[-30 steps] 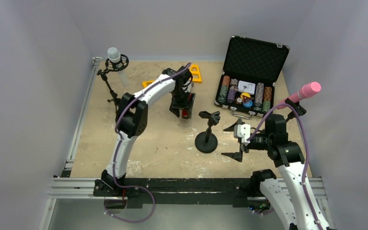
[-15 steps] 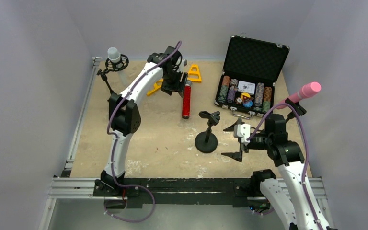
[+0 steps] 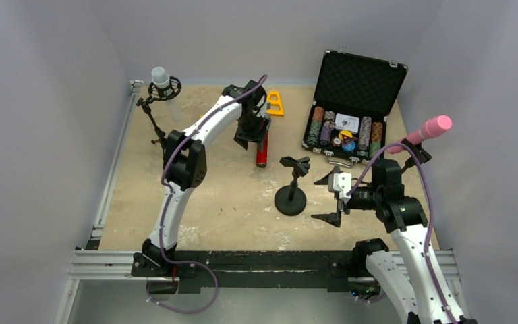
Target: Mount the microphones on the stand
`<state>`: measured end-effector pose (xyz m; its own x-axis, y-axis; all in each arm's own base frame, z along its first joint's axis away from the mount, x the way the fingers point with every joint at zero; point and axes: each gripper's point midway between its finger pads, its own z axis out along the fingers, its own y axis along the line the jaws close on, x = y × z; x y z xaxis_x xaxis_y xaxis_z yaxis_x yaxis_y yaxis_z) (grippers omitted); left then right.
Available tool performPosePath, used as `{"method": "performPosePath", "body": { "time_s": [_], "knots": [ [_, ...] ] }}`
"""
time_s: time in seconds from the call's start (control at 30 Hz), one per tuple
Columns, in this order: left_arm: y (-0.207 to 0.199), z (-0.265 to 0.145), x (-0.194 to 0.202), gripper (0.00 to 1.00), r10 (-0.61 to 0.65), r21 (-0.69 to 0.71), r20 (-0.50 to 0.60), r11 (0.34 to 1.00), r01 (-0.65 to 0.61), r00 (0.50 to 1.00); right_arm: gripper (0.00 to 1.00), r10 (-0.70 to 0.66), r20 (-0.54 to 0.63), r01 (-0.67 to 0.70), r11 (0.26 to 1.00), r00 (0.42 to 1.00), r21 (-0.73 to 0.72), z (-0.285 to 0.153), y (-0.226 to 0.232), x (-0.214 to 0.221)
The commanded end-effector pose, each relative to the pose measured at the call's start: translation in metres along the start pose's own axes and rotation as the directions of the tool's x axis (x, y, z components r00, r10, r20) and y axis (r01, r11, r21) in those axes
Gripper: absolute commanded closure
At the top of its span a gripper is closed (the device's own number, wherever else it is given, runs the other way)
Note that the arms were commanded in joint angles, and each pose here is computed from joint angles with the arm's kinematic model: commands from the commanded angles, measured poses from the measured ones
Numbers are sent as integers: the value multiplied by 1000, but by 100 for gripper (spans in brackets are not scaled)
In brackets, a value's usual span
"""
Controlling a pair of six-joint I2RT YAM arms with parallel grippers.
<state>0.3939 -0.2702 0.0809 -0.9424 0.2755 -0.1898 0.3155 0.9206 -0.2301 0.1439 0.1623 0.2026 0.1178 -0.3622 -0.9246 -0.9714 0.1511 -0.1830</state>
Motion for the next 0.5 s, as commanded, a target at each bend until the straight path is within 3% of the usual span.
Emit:
{"method": "performPosePath", "body": {
  "time_s": [0.0,0.47],
  "knots": [
    [-8,11,15,37,-75,9,-62,997,76,995,1,-38,37,38,999,999,-9,-3,-1,-17],
    [-24,39,33,39,-121,8,-140,992,124,983,1,-59,52,60,998,997,-13,-5,4,-22]
  ]
}}
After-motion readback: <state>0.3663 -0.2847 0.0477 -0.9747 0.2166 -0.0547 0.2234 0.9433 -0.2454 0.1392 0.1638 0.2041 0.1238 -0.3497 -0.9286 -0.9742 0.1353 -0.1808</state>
